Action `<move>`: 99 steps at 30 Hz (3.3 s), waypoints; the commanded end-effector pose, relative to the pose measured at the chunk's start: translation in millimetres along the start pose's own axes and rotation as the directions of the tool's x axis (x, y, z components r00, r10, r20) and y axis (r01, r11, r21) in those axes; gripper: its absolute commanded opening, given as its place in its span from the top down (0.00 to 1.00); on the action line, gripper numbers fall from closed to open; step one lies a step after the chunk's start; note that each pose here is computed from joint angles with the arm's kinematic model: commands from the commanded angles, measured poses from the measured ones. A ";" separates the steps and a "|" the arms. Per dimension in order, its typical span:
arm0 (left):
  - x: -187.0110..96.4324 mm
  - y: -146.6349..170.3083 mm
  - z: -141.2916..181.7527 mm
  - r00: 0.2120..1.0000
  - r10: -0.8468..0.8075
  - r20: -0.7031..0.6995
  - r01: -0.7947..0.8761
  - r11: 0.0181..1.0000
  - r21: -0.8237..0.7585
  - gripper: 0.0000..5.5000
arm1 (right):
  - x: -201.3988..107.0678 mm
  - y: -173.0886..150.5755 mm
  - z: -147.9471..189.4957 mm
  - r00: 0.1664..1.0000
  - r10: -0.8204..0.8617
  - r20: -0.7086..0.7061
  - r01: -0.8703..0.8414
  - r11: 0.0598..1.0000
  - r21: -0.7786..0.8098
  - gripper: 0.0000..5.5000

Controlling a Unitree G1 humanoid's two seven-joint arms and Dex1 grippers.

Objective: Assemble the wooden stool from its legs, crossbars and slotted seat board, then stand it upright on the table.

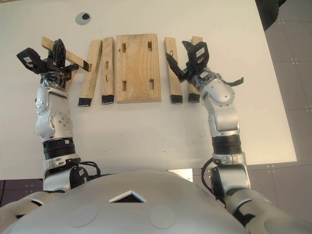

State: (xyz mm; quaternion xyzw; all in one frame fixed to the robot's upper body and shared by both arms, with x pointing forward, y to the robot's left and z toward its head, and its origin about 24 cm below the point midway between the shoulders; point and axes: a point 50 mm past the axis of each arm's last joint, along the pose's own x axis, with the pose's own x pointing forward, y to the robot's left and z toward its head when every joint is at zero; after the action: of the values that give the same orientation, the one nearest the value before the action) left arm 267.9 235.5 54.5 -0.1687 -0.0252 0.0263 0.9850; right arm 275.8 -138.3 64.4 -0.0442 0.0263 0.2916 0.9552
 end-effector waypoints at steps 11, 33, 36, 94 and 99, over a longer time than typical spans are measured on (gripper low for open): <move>1.2 2.8 -7.7 0.998 -0.033 -0.048 0.036 0.997 0.064 0.93 | -2.5 -0.4 2.5 1.000 0.022 -0.013 -0.022 0.999 -0.036 0.42; -43.1 30.8 -96.8 0.927 -0.052 -0.371 0.131 0.973 0.192 0.93 | 0.5 -2.4 5.3 1.000 0.002 0.003 -0.002 0.999 -0.032 0.42; -38.1 27.3 -93.4 0.933 -0.067 -0.352 0.149 0.966 0.211 0.93 | -0.8 -2.3 4.6 1.000 -0.009 0.005 0.009 1.000 -0.016 0.42; 50.0 -91.5 58.7 0.532 -0.843 -0.081 0.695 0.489 -0.527 0.64 | 4.4 -53.2 48.6 0.983 -0.007 0.181 -0.041 0.964 0.261 0.42; 43.1 -105.3 41.1 0.364 -0.926 0.098 0.688 0.197 -0.698 0.64 | 9.1 -30.6 98.3 0.830 0.369 0.418 -0.555 0.621 0.553 0.27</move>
State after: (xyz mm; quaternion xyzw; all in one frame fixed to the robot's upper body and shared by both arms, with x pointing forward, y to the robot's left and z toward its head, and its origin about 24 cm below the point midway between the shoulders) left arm 315.1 160.1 122.8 -0.4295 0.0728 -0.5028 0.7466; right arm 307.7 -162.8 139.4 0.3093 0.0087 0.4232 0.8516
